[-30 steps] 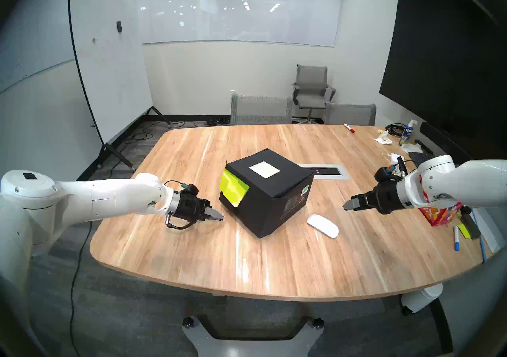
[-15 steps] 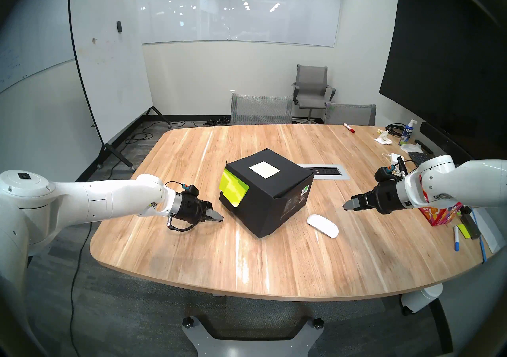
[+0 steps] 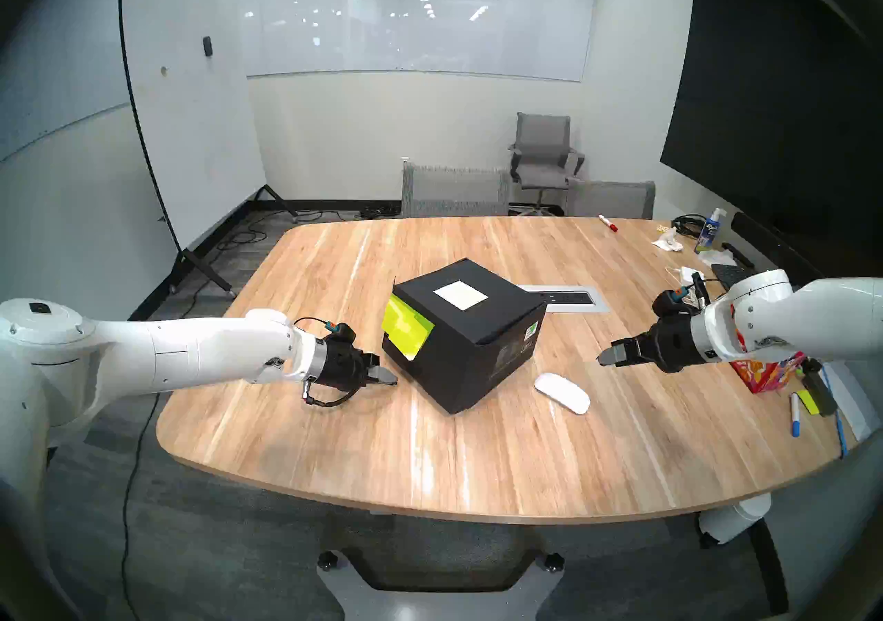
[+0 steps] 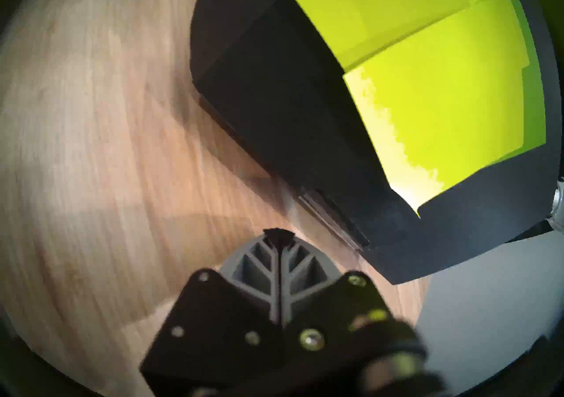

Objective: Open the box and place the mouse inside

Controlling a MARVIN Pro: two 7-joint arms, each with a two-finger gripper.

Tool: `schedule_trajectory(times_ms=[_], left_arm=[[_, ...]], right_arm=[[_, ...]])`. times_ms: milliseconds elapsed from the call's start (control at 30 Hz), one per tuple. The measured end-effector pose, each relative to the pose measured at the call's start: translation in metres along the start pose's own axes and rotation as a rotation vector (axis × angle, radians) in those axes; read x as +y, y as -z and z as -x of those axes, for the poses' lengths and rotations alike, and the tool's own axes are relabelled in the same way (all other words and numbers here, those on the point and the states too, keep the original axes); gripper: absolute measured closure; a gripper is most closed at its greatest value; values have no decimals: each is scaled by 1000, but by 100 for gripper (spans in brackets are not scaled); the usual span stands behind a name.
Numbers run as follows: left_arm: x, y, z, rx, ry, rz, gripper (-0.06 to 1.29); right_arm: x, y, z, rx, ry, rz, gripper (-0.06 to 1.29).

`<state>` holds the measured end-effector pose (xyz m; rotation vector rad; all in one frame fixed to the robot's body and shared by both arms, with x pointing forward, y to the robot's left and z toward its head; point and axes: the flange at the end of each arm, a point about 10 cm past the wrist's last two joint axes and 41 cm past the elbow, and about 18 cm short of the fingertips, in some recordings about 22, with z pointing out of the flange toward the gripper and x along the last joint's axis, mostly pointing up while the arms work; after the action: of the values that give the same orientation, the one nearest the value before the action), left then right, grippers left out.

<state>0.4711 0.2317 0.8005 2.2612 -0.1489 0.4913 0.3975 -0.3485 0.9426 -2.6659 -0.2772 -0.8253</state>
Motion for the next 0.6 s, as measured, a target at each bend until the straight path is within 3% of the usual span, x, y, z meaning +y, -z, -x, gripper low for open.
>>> schedule_trajectory(times_ms=[267, 600], left_arm=[[5, -8, 4, 16, -10, -5, 125], [-3, -9, 3, 40, -11, -12, 125]], right_arm=[[0, 0, 0, 0, 0, 0, 2], [0, 0, 0, 0, 0, 0, 2]])
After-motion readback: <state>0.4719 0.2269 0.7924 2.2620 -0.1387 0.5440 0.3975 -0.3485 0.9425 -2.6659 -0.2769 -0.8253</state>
